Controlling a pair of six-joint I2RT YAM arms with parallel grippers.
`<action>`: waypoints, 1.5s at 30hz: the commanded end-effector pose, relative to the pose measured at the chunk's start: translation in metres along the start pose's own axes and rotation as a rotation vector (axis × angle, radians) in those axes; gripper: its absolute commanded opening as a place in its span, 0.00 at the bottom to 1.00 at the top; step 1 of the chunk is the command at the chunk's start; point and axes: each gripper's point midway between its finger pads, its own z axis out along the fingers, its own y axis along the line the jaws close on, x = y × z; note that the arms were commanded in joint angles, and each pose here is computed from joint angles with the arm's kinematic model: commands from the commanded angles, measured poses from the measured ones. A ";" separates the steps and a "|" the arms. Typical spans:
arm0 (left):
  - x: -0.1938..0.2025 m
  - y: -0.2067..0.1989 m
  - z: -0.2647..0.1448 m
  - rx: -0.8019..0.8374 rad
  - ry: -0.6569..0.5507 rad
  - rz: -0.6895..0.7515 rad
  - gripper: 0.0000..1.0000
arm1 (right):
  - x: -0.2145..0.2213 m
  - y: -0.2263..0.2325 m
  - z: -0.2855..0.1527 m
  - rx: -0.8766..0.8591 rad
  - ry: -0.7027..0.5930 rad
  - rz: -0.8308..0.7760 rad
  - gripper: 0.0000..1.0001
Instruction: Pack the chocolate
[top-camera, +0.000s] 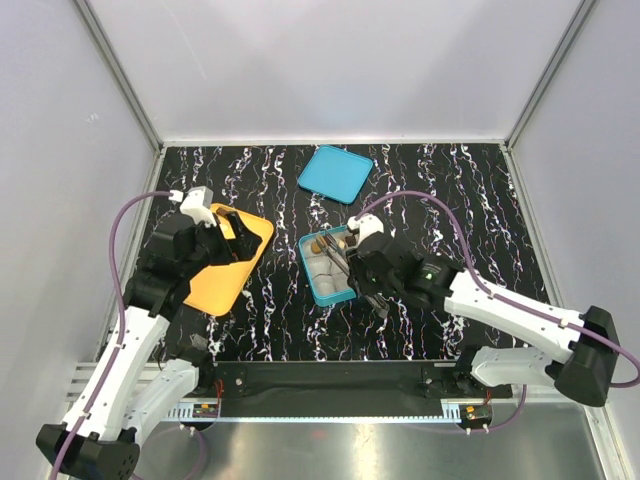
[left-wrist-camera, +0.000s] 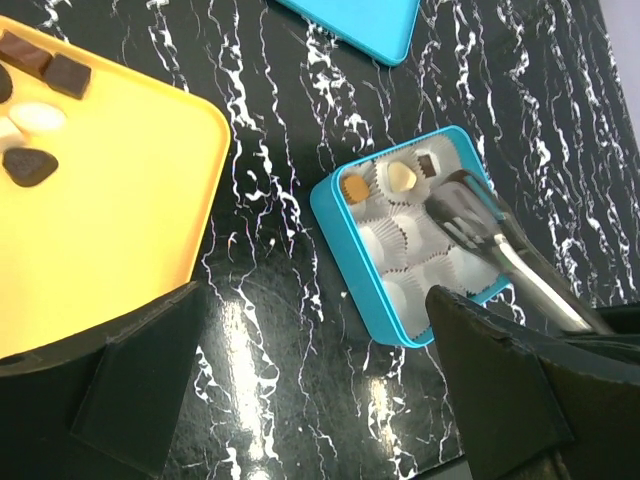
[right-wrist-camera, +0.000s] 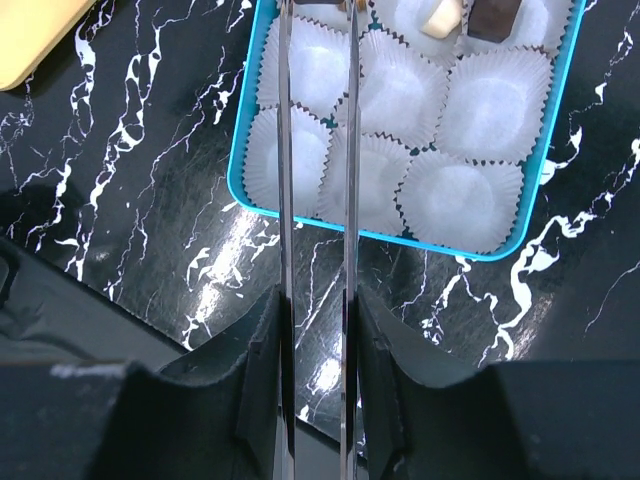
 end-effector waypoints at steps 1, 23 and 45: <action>-0.009 -0.007 0.007 0.051 -0.060 0.013 0.99 | -0.004 0.000 -0.005 -0.001 -0.028 0.046 0.38; -0.004 0.002 0.005 0.013 -0.028 0.068 0.99 | 0.026 0.020 0.024 -0.065 0.106 0.090 0.42; -0.002 -0.002 0.006 0.041 -0.020 0.081 0.99 | -0.047 0.029 0.023 -0.025 -0.036 -0.008 0.49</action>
